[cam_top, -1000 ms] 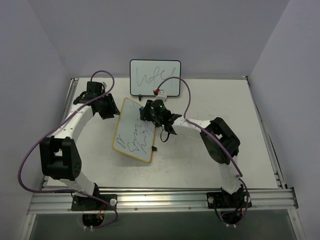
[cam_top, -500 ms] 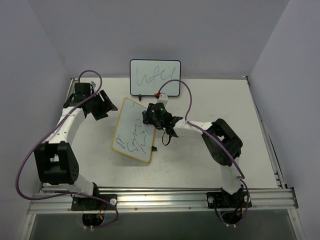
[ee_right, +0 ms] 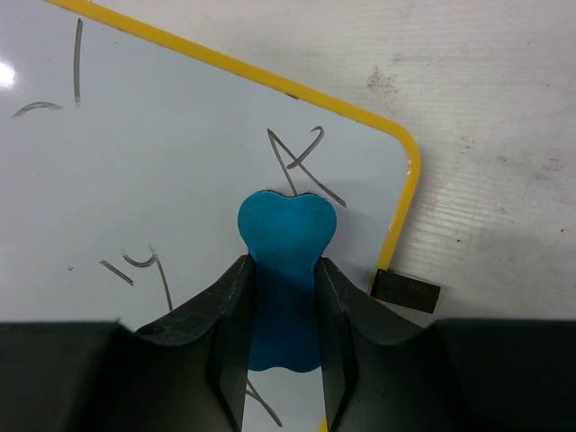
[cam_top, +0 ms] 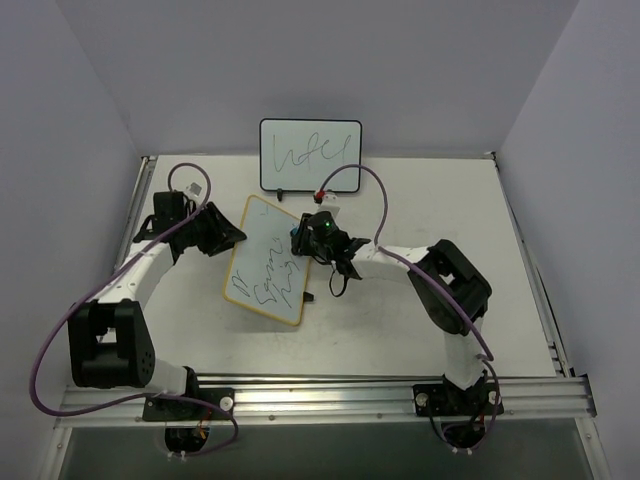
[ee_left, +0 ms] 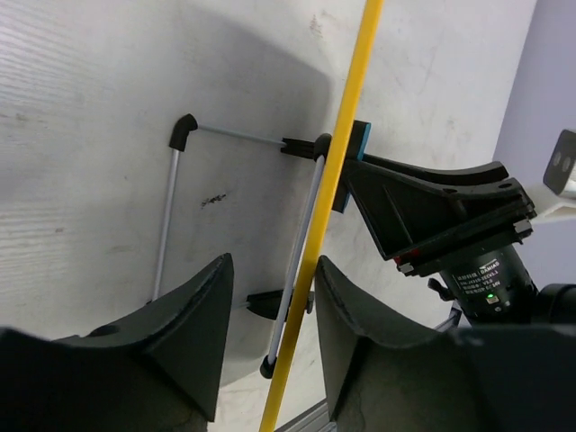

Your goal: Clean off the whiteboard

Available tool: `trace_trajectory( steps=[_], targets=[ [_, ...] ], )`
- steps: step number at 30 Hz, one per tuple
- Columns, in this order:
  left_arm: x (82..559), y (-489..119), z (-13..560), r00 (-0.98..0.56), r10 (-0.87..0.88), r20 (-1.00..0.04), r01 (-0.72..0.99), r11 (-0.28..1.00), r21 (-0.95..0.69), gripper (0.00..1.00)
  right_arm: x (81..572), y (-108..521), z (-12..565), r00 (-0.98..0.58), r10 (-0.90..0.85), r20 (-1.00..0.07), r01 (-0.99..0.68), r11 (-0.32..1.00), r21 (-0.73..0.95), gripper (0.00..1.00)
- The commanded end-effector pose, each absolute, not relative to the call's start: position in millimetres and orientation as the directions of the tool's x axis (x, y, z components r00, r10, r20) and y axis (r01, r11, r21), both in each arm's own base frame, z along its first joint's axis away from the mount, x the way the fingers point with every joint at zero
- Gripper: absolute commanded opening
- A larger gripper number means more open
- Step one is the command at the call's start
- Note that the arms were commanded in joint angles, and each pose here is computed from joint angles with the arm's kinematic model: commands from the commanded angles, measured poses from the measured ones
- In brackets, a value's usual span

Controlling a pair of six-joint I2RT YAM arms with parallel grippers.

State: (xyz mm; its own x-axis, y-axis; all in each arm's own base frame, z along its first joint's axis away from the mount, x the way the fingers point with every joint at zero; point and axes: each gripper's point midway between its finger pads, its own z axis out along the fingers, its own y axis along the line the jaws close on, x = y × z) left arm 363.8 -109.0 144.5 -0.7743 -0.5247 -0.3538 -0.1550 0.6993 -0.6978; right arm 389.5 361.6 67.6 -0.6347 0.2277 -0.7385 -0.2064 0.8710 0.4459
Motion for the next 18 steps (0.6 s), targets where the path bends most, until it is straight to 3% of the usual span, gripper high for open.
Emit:
trace_trajectory(
  steps=[1, 12, 18],
  targets=[
    [371.3, -120.8, 177.4, -0.738, -0.521, -0.429, -0.013, 0.647, -0.763, 0.48, 360.0, 360.5, 53.0, -0.696, 0.131, -0.706, -0.249, 0.878, 0.409, 0.0],
    [367.5, -127.7, 185.0, -0.729, -0.511, -0.455, 0.058, 0.617, -0.785, 0.05, 362.7, 370.5, 61.1, -0.693, 0.128, -0.709, -0.288, 0.853, 0.435, 0.0],
    [369.4, -124.2, 188.5, -0.738, -0.454, -0.5, 0.093, 0.666, -0.741, 0.02, 369.1, 377.1, 69.9, -0.682, 0.136, -0.719, -0.297, 0.846, 0.442, 0.0]
  ],
)
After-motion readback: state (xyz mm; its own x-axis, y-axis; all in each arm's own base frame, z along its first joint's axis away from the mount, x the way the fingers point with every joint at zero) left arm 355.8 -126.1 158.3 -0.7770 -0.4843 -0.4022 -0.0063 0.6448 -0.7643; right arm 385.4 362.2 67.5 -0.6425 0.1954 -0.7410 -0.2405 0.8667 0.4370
